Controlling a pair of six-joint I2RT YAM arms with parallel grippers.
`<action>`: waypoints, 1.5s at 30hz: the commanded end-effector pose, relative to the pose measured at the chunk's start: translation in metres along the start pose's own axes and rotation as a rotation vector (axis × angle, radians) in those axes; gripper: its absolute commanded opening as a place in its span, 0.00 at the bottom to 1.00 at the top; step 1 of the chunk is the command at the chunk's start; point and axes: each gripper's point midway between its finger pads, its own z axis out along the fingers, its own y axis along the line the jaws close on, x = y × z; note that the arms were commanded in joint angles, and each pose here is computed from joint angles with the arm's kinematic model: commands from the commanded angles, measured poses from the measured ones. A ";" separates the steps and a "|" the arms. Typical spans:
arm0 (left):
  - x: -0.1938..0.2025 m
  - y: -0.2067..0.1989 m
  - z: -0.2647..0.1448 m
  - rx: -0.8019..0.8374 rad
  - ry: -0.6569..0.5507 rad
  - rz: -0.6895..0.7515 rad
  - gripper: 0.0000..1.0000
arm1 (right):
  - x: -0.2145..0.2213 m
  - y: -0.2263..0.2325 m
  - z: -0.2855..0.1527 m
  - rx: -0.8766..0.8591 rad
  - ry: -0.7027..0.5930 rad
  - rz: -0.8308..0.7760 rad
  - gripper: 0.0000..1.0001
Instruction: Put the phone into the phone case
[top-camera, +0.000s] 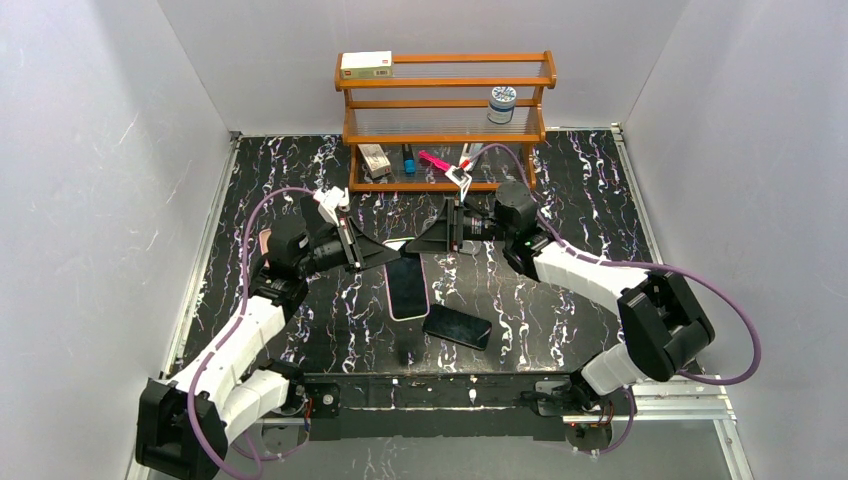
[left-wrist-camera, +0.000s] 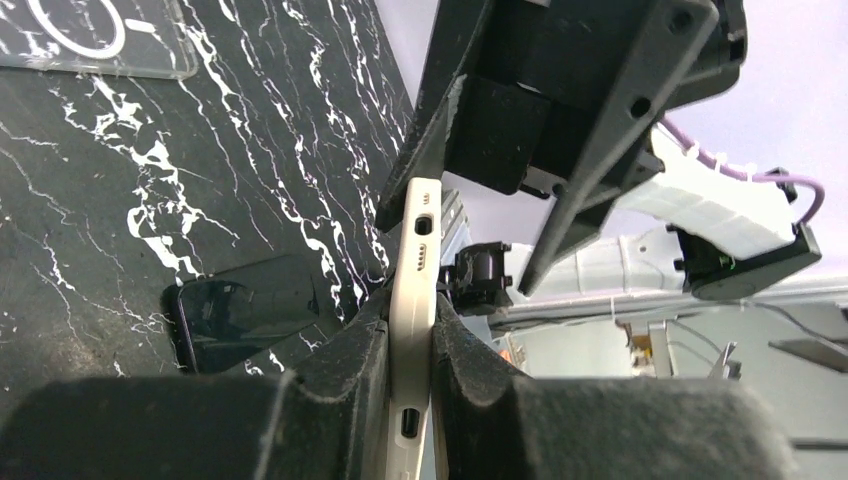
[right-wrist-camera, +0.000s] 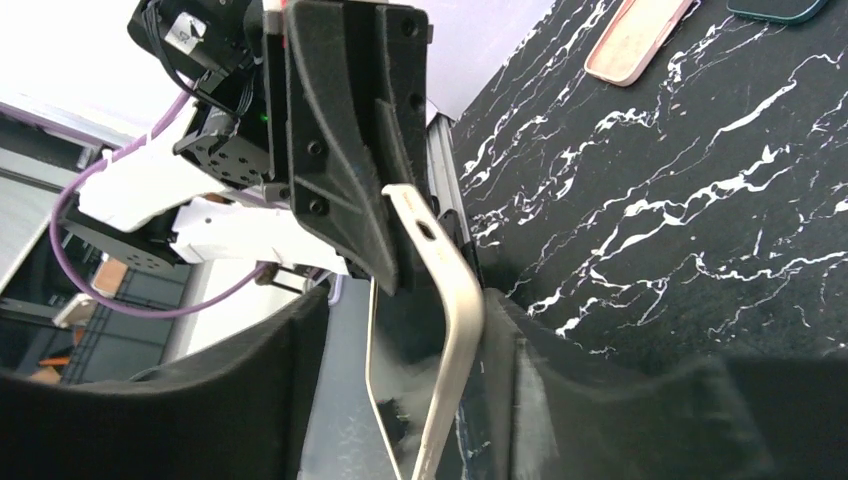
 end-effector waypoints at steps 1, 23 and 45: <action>-0.021 -0.004 -0.004 -0.008 -0.140 -0.059 0.00 | -0.001 0.029 -0.011 -0.084 -0.023 -0.080 0.68; -0.034 0.003 -0.008 -0.038 -0.242 -0.043 0.00 | 0.024 -0.001 -0.002 -0.052 0.039 0.020 0.31; -0.022 0.063 -0.032 -0.450 -0.165 0.033 0.62 | 0.017 -0.045 0.014 0.068 0.013 0.072 0.01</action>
